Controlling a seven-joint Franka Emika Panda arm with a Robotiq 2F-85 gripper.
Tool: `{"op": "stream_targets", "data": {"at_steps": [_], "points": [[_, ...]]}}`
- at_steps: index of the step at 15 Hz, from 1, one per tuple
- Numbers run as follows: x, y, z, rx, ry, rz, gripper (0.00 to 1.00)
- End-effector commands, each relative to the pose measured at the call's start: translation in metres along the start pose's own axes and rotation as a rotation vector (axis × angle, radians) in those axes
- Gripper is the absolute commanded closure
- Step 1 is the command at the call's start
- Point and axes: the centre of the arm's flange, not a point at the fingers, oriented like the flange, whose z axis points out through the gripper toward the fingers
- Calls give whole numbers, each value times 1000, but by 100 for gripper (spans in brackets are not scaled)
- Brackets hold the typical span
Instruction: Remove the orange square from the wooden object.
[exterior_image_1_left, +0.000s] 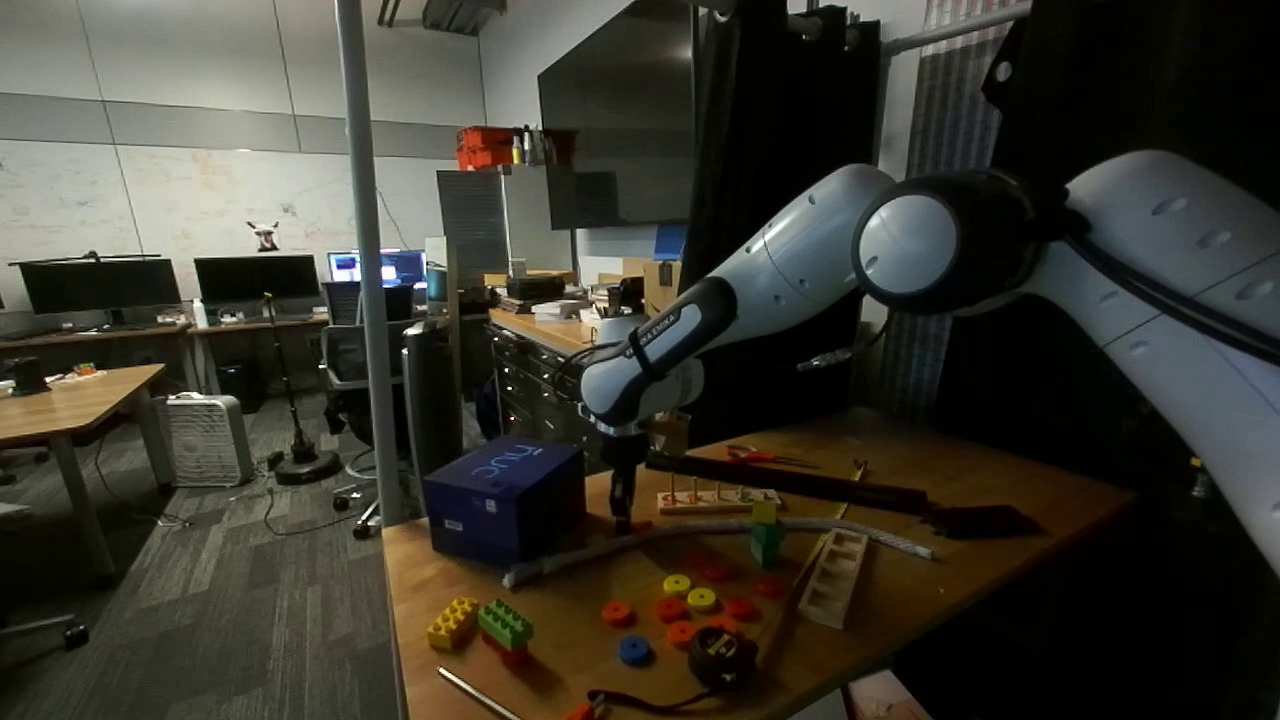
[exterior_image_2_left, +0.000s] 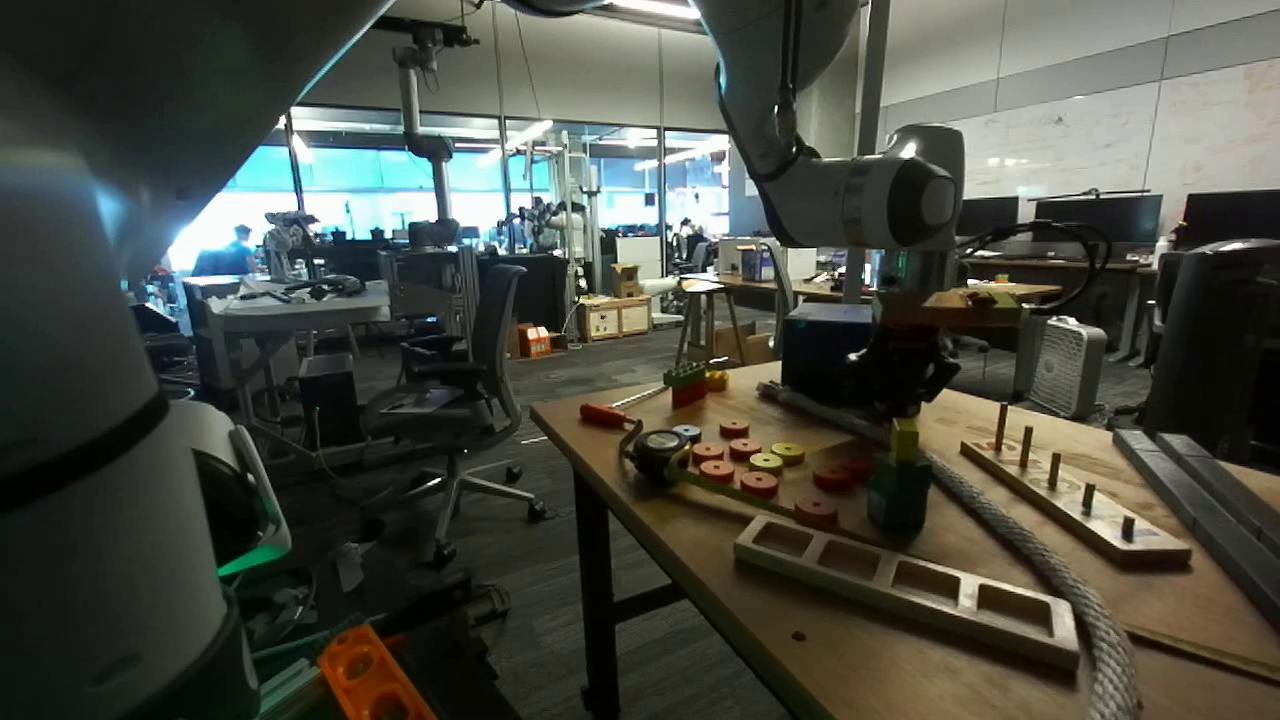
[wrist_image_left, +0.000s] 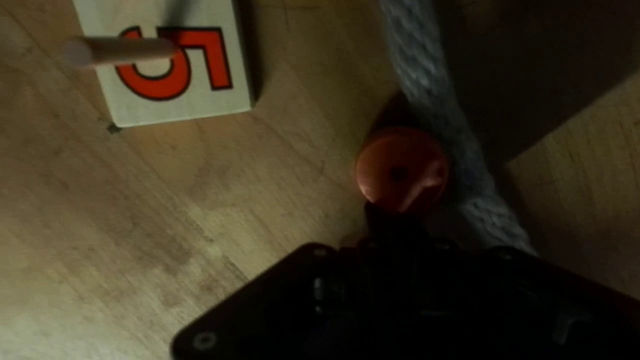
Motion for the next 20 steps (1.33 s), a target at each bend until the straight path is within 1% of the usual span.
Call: {"op": "stream_targets", "data": {"at_steps": [1,2,3,4,6,7,10,11,12,15,20], "points": [[14,9,6,20,20,-24,82],[14,9,7,23,16,-20,75],[15,9,7,24,12,-17,57],[15,7,6,26,7,-13,55],[18,-1,0,21,0,-11,42],[19,-8,-5,13,2,-16,33],[25,-30,-20,-10,9,-30,10],[27,-43,-30,-31,12,-35,3],[29,-54,-39,-47,16,-40,0],[33,-92,-76,-122,34,-39,0],[17,-157,-144,-288,73,53,0]]}}
